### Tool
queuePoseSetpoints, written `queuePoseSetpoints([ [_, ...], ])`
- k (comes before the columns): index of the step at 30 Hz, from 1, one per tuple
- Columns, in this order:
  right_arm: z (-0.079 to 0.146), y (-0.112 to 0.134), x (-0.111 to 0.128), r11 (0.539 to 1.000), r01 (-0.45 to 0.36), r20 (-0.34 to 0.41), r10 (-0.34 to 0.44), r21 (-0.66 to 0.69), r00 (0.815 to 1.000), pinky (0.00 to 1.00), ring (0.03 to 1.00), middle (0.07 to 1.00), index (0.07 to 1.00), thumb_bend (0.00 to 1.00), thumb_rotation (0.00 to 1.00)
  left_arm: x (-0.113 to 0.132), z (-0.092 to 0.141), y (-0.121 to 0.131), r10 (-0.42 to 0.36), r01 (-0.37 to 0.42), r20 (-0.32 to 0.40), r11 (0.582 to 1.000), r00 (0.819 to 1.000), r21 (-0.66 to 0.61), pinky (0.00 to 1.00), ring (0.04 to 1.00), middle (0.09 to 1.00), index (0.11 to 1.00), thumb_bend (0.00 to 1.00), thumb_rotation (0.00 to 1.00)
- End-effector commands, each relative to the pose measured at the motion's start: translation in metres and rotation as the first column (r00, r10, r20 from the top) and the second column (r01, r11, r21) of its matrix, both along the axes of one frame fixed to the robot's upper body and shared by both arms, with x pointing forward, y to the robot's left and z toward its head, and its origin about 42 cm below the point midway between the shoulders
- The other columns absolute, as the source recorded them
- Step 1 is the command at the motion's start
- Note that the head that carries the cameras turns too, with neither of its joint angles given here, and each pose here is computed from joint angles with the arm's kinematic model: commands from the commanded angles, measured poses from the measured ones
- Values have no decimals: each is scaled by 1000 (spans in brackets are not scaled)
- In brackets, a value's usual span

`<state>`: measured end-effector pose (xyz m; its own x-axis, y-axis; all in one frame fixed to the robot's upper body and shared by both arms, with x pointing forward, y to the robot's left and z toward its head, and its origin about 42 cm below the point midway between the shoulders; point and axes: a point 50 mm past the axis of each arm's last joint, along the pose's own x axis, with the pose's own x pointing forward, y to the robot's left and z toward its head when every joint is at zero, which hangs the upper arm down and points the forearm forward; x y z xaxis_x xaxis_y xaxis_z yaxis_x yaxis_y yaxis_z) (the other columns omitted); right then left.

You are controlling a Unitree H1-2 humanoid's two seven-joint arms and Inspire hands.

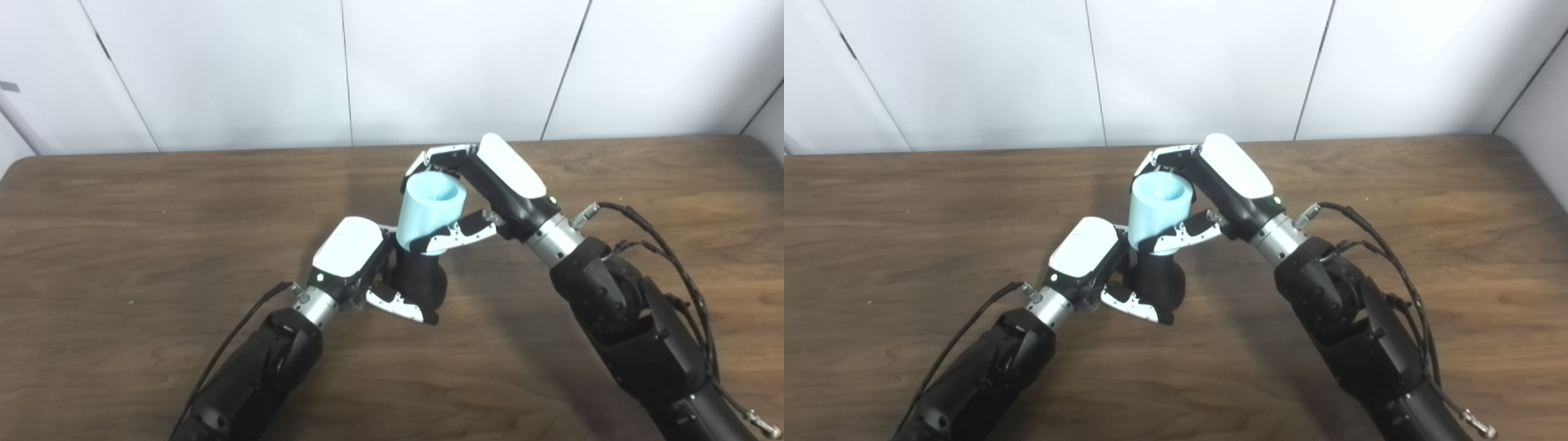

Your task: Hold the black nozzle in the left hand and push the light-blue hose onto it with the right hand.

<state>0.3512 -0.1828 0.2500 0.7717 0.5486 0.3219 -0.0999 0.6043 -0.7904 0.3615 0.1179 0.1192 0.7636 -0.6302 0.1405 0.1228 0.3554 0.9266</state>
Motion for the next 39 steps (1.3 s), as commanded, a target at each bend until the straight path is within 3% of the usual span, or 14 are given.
queuePoseSetpoints([
  [1,-31,-2,0,989,-8,-88,-5,-148,996,199,283,415,511,525,0,-28,-45,1,-21,45,-183,991,983,127,219,339,404,514,519,0],
  [7,-27,-1,-2,975,-65,-97,46,-212,994,245,303,421,515,525,0,-28,-45,0,-20,44,-183,990,983,133,217,339,407,515,520,0],
  [14,-13,3,-8,937,-175,-113,147,-304,983,240,324,436,510,527,0,-29,-44,1,-22,49,-189,989,982,139,223,339,405,516,519,0],
  [19,1,6,-9,905,-202,-111,173,-374,979,226,311,429,507,528,0,-30,-44,1,-27,54,-189,989,982,138,227,343,409,517,520,0],
  [32,-7,0,-10,902,-174,-95,148,-396,984,234,320,445,503,529,0,-31,-45,5,-19,48,-200,989,980,140,236,349,404,514,519,0],
  [39,-23,-8,-11,947,-59,-92,32,-315,995,233,318,428,512,527,0,-32,-45,5,-22,51,-201,989,979,141,216,332,401,513,519,0],
])
